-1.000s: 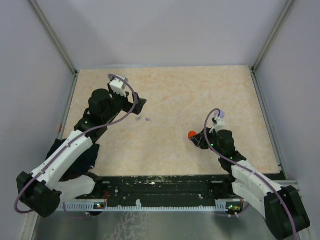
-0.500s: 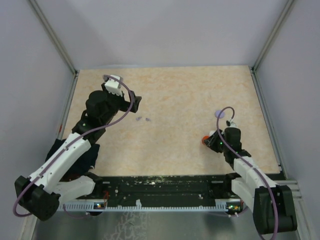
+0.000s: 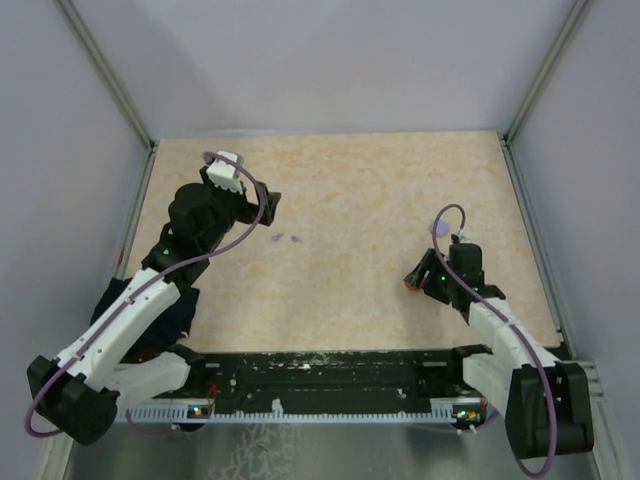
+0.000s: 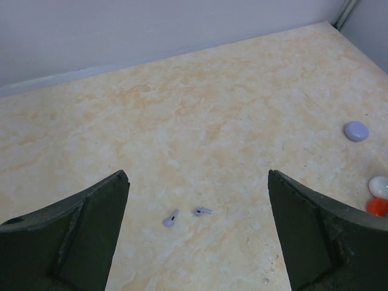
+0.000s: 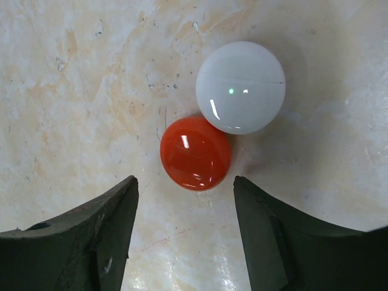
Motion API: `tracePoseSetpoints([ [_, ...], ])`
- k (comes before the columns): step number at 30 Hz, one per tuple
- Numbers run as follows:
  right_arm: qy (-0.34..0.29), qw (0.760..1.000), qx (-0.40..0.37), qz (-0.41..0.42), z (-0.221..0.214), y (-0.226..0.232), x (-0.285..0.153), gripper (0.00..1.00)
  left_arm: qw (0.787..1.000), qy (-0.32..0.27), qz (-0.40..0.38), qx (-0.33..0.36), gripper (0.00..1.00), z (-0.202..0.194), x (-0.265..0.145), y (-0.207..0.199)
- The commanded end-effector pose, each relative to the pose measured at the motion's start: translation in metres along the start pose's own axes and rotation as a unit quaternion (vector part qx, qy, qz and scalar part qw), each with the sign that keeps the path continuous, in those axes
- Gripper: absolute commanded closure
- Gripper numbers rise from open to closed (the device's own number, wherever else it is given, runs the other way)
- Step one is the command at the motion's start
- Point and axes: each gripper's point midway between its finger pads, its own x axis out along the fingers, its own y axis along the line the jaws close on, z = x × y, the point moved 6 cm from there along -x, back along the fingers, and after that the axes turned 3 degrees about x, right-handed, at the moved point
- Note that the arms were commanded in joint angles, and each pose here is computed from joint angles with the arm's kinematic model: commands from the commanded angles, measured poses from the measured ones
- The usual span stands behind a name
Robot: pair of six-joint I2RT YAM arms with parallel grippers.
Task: Insert the wireless bluetooth earbuds into the charging case
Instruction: Place the charging case at the center of the board, then pick up the charging case at the center of the board.
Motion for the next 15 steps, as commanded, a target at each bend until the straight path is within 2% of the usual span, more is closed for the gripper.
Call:
tracePoseSetpoints([
  [1,-0.016,0.999,-0.032,-0.019,0.022,0.011,-0.023,0.34,1.0,-0.016,0.006,0.001,0.0,0.005,0.0,0.002],
  [8,-0.062,0.994,-0.08,-0.036,0.054,0.023,-0.04,0.28,1.0,-0.012,0.009,-0.003,0.0,0.006,0.0,0.004],
  [11,-0.099,0.99,-0.095,-0.047,0.075,0.028,-0.037,0.27,1.0,-0.01,0.009,-0.005,0.0,0.005,0.001,0.005],
  [15,-0.155,0.978,-0.101,-0.1,0.102,0.023,-0.025,0.27,1.0,-0.001,0.003,0.002,0.0,0.001,0.003,0.004],
])
